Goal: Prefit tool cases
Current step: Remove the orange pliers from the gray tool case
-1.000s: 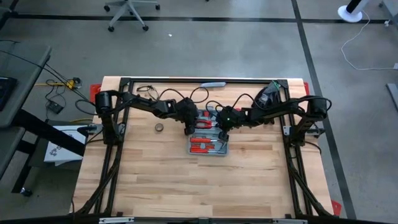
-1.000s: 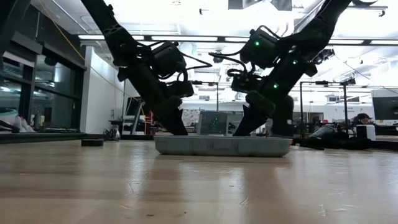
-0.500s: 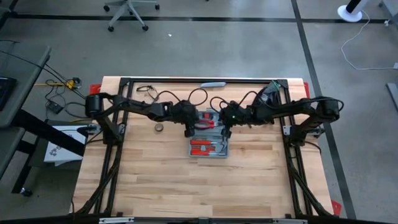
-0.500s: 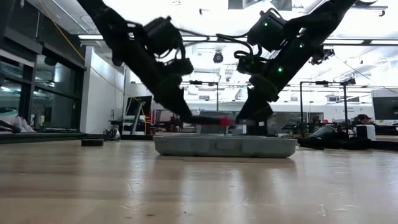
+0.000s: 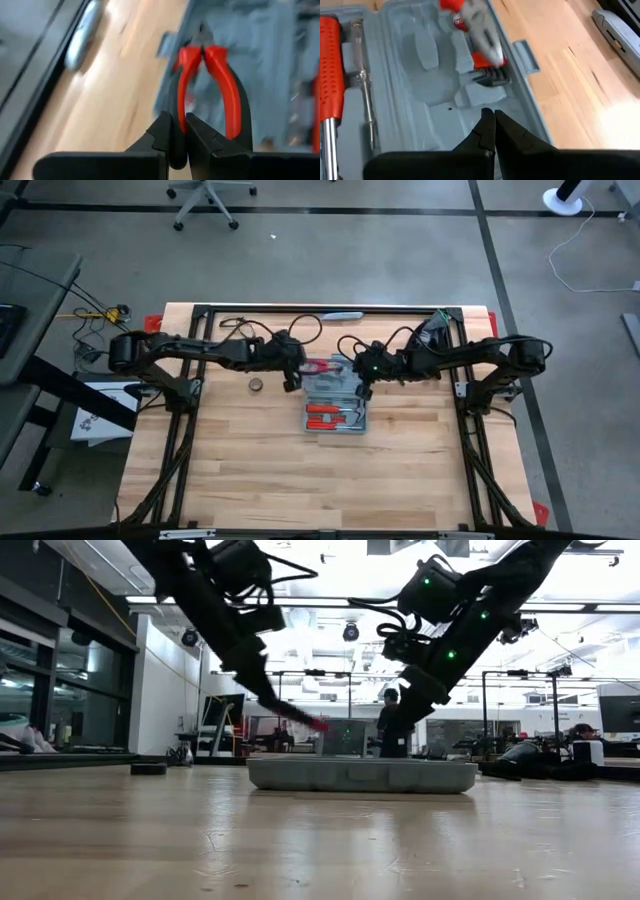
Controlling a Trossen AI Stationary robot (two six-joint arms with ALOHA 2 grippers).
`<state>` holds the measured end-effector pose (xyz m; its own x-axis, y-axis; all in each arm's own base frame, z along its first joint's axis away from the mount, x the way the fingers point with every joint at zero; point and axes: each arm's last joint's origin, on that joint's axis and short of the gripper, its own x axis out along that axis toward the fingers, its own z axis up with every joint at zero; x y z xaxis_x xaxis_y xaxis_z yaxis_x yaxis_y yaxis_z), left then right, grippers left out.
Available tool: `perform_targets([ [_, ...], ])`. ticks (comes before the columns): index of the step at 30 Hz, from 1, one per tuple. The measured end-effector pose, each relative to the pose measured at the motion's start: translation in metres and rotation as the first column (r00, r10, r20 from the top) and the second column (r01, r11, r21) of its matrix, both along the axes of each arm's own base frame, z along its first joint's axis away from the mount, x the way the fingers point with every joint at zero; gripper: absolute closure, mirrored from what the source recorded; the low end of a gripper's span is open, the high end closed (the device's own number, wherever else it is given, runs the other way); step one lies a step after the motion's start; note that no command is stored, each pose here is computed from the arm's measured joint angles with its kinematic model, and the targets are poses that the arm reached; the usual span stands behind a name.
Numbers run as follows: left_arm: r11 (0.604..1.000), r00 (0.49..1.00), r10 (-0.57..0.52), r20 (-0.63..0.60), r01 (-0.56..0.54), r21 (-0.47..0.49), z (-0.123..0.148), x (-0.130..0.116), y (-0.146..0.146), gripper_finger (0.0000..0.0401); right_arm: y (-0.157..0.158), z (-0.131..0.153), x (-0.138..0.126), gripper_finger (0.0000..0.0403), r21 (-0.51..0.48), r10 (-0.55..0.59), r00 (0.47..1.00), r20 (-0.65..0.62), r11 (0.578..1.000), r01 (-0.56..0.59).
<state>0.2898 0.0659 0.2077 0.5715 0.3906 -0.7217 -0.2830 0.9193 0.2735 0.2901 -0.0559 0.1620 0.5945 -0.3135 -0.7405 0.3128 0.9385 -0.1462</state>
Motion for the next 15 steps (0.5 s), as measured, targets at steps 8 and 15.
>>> perform_targets([
  [8, 0.984, 0.973, 0.178, -0.149, -0.171, 0.055, 0.008, -0.034, 0.006, 0.0396, 0.000, -0.001, -0.001, 0.0403, 0.002, -0.001, 1.000, -0.015, 1.000, 0.001],
  [15, 0.967, 0.959, 0.253, -0.130, -0.255, 0.002, -0.008, -0.056, 0.014, 0.0398, 0.000, -0.001, -0.002, 0.0403, 0.003, -0.001, 1.000, -0.023, 1.000, 0.001],
])
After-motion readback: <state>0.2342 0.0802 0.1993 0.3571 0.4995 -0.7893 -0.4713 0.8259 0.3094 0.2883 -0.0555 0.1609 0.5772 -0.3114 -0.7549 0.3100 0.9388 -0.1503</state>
